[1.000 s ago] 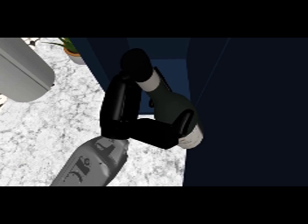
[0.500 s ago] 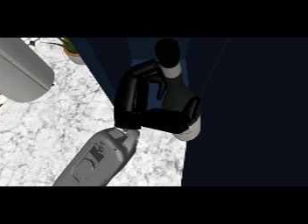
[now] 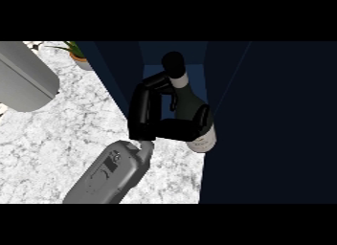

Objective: Pick up the wine, place it into the cabinet and close the cabinet

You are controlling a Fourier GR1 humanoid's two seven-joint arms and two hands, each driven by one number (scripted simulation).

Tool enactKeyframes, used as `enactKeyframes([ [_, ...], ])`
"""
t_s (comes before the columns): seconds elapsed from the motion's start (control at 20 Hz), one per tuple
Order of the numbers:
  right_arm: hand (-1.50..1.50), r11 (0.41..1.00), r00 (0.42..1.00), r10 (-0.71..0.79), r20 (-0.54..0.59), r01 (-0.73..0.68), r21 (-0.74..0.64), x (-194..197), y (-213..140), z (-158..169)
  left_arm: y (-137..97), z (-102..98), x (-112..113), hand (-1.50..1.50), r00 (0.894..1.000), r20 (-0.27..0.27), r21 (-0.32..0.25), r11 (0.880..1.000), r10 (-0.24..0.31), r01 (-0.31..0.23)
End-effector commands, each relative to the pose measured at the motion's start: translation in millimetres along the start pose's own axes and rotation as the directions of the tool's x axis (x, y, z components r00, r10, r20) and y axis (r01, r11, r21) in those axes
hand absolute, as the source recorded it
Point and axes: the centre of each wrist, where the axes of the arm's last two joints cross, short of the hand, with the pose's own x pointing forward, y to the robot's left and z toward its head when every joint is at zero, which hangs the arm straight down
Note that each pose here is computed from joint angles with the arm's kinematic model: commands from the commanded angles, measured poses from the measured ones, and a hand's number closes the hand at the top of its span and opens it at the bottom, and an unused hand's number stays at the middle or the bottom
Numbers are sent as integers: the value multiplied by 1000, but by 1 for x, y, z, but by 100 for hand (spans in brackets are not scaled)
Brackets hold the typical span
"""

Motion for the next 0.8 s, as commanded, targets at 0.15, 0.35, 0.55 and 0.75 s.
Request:
enactKeyframes([
  [0.15,-150,1000,1000,0,24,-1,23,21,-8,28,29,2,-40,150,994,-19,22,994,-110,111],
  [0.35,-150,999,998,-34,46,34,-3,26,9,26,6,8,-39,150,988,-2,24,988,-154,154],
  [0.55,-150,1000,999,-8,31,8,10,20,-4,8,23,-2,-52,150,984,32,35,984,-174,173],
  [0.75,-150,999,997,-49,55,48,10,22,-5,25,32,7,-67,150,985,28,91,982,-169,166],
])
